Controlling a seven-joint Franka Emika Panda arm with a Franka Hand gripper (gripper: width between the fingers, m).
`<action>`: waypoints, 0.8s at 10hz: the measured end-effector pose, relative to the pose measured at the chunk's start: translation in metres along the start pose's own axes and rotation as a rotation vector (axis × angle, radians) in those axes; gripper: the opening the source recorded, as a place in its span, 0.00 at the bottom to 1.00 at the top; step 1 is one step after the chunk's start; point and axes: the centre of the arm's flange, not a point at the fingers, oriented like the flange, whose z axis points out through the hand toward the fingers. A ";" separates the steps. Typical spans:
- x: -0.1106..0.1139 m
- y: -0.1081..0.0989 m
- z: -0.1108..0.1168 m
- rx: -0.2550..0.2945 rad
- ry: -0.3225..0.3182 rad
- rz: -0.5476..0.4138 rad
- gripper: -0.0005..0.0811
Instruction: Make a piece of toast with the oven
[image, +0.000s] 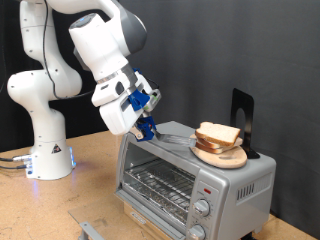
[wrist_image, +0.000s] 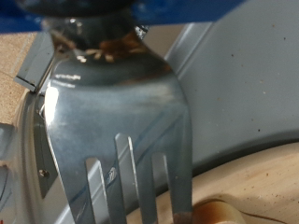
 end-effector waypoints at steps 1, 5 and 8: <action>0.000 -0.002 0.002 -0.001 0.005 -0.008 0.61; -0.001 -0.004 -0.001 0.024 0.018 -0.043 0.61; -0.011 -0.003 -0.009 0.038 0.002 -0.055 0.61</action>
